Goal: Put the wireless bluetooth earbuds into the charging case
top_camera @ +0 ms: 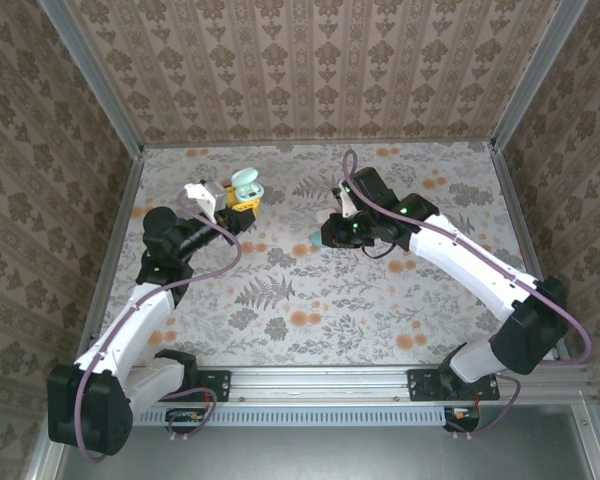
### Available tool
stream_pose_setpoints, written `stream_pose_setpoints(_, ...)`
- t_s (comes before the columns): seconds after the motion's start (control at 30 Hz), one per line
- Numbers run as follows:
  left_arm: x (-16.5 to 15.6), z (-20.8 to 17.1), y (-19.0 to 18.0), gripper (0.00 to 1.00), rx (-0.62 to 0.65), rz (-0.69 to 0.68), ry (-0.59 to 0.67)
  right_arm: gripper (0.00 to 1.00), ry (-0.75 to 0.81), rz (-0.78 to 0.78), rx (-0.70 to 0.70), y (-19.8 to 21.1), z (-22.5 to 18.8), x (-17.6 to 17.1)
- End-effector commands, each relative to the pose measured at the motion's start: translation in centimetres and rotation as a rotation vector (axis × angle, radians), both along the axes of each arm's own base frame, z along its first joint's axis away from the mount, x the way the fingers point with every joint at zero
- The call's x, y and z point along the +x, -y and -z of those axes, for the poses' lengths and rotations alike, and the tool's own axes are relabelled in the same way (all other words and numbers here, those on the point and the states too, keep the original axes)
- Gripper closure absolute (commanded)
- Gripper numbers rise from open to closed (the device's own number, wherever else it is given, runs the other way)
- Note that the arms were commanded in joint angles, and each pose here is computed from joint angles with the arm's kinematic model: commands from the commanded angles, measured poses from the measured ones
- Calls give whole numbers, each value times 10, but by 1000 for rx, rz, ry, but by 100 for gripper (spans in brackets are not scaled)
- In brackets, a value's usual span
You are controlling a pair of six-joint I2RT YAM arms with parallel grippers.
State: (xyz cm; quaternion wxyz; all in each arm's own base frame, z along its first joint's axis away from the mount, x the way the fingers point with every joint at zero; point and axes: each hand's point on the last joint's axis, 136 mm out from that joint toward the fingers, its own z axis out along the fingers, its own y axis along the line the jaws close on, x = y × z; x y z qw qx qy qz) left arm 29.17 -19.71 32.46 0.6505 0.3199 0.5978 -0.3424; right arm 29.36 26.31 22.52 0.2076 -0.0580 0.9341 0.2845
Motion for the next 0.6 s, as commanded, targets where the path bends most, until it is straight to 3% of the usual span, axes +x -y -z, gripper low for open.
stream_pose_setpoints(0.0, -1, -4, 2, 74, 0, 4, 31, 82, 30, 5, 116, -4, -32, -4)
stream_pose_setpoints(0.23, -1, 1, 5, 74, 9, 13, 25, 82, 104, -6, 229, -7, -77, -9)
stream_pose_setpoints(0.57, -1, 7, 14, 74, 20, 29, 15, 82, 133, -33, 317, -16, -104, -11)
